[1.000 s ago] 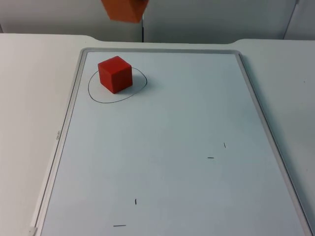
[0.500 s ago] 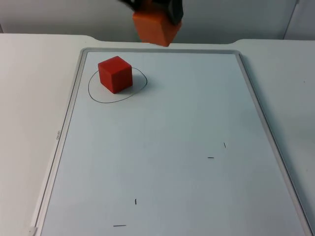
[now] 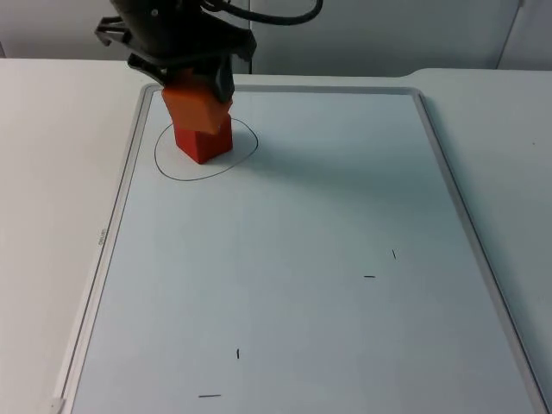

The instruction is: Pick up one cube with the left hand and another cube with the right hand. First place the cube in the right hand at the target position, then stack the cube in the left hand on top.

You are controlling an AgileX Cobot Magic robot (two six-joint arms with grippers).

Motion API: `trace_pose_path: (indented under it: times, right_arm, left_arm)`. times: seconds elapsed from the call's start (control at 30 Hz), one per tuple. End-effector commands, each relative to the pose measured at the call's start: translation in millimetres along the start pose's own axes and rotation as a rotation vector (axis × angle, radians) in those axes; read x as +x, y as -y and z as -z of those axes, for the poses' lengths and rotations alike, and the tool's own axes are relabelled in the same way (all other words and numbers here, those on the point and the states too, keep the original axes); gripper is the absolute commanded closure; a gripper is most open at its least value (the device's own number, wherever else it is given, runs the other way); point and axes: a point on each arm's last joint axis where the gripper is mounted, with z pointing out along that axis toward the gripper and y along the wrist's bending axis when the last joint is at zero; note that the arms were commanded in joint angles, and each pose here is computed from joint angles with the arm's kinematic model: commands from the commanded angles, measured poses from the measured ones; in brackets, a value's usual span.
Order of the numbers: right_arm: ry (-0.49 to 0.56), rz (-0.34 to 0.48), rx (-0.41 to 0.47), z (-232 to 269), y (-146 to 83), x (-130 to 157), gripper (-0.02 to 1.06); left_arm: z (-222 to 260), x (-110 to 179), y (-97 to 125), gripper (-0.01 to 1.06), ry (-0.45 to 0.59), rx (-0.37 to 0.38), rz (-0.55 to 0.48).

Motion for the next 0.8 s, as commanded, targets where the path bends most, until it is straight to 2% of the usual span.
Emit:
trace_pose_path:
  times: [0.0, 0.17, 0.4, 0.77]
  right_arm:
    - [0.040, -0.004, -0.008, 0, 0, -5, 0.38]
    - [0.040, -0.017, -0.017, 0, -1, -5, 0.38]
    - [0.032, -0.019, -0.019, 0, -1, -4, 0.38]
    - [0.034, -0.019, -0.019, 0, -1, -5, 0.38]
  left_arm:
    - [-6, -8, -2, 1.05, 0.001, -0.007, -0.014]
    - [-9, -20, -4, 1.05, -0.024, -0.011, -0.041]
    - [-12, -28, -10, 1.05, -0.071, -0.073, -0.078]
    - [-22, -24, -12, 1.05, -0.087, -0.071, -0.085]
